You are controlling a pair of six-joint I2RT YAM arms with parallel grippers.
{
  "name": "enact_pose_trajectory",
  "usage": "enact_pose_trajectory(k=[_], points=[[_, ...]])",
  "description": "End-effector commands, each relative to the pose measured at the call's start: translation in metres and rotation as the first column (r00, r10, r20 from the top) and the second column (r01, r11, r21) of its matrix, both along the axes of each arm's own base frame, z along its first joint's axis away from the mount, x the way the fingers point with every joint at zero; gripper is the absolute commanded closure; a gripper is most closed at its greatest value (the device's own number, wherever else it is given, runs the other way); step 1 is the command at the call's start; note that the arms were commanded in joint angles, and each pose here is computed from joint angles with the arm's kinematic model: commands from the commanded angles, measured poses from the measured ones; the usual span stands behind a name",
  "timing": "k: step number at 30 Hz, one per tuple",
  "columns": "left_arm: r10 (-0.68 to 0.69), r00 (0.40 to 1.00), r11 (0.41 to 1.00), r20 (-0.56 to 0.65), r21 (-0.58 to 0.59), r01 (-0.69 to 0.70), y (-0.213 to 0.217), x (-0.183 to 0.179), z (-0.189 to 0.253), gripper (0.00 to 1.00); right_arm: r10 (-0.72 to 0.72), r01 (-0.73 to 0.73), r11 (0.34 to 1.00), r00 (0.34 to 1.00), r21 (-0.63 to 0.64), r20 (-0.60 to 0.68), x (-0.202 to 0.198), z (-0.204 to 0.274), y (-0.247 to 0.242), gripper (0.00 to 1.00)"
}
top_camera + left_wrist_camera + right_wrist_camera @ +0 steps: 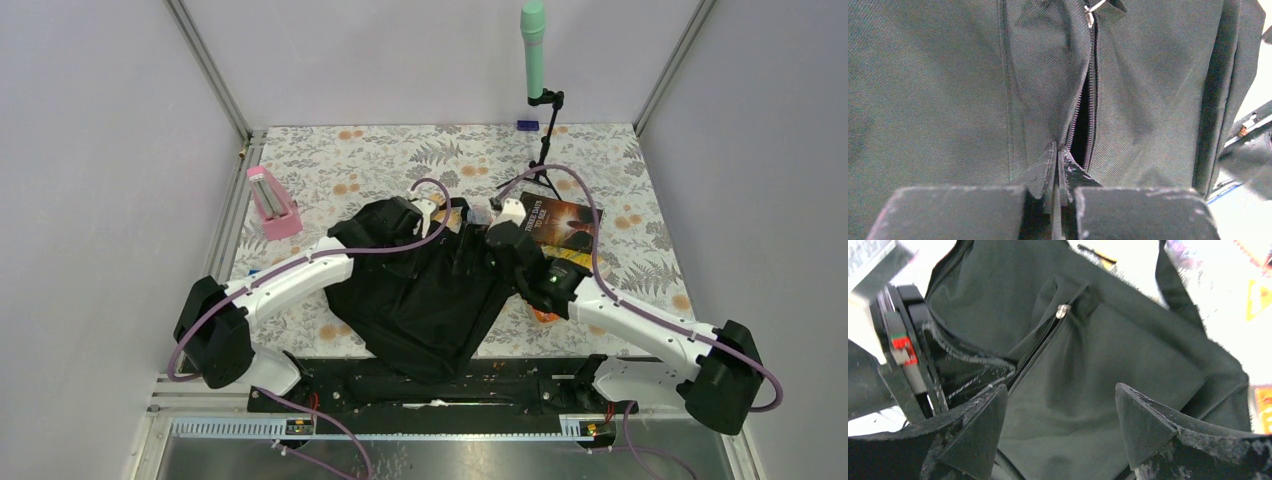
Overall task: Pack the student bag
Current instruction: Unzip the student bag at the center of the board.
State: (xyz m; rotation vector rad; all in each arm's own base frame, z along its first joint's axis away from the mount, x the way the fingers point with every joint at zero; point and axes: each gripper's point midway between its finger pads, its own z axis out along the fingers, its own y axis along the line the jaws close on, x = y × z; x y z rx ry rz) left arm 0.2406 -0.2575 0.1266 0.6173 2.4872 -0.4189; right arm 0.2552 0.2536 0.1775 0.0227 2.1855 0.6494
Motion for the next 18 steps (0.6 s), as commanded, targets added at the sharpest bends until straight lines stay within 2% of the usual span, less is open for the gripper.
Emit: enact_pose_trajectory(k=[1, 9, 18], points=[[-0.059, 0.998, 0.993, 0.015, -0.100, 0.060, -0.012, 0.000, 0.028, 1.00, -0.116, 0.118, 0.992, 0.993, 0.054, -0.036, -0.015, -0.003, 0.009, 0.13], [-0.026, 1.000, 0.990, 0.013, -0.136, 0.028, -0.002, -0.001, 0.035, 1.00, -0.096, 0.094, 0.995, 0.992, -0.033, -0.084, -0.010, -0.019, 0.042, 0.15], [-0.028, 0.998, 0.987, -0.054, -0.161, 0.019, -0.003, -0.008, 0.027, 1.00, -0.130, 0.123, 0.989, 0.988, -0.082, -0.082, 0.001, -0.030, 0.047, 0.12]])
